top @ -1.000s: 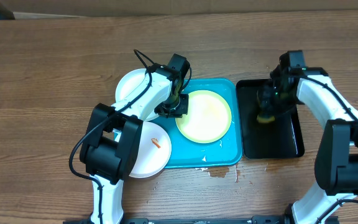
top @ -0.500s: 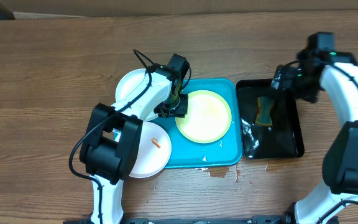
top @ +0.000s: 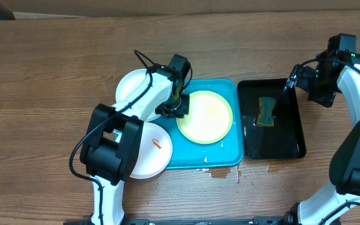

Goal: Clean dirty plates on tray and stack at the side
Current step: 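Return the sponge to the black tray with the right gripper, then lift yellow plate with left gripper and carry it to the table's left side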

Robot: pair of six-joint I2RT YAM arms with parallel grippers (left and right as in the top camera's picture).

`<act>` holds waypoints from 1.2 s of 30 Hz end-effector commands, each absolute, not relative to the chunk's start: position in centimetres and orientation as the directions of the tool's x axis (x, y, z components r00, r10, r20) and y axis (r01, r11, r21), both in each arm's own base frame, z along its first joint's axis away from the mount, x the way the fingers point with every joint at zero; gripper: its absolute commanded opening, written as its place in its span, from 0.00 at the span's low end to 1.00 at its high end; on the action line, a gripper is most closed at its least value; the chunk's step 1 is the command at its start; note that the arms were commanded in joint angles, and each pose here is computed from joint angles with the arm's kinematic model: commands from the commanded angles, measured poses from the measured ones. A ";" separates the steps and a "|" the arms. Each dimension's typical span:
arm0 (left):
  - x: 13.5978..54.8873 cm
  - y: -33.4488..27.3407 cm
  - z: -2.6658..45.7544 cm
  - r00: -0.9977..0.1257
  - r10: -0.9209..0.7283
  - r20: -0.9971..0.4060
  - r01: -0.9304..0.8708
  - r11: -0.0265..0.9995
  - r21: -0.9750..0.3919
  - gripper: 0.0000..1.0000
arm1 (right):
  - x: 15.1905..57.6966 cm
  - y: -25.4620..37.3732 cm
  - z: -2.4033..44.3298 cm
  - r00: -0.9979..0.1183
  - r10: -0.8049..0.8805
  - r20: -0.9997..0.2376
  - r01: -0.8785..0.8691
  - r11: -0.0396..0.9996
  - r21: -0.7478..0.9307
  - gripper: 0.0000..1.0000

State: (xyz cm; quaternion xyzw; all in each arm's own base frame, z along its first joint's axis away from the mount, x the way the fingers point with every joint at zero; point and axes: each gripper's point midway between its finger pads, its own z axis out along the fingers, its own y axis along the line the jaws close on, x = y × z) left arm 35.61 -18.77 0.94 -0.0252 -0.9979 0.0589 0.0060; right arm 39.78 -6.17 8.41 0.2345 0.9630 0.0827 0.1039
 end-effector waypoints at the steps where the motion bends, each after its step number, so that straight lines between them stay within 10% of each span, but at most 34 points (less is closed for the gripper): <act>1: 34.8 -19.3 0.5 -0.997 0.062 0.042 0.055 0.987 -0.149 0.04 | 40.2 -6.3 9.1 -0.862 0.474 -0.183 0.435 0.874 0.215 1.00; 21: 42.2 -19.9 18.2 -0.967 0.075 -0.243 0.120 0.977 -0.178 0.04 | 40.2 -6.3 9.1 -0.862 0.474 -0.183 0.435 0.874 0.215 1.00; 36: 39.9 -29.4 21.7 -0.767 0.353 -0.536 0.256 0.934 0.248 0.04 | 40.2 -6.3 9.1 -0.862 0.473 -0.183 0.435 0.874 0.215 1.00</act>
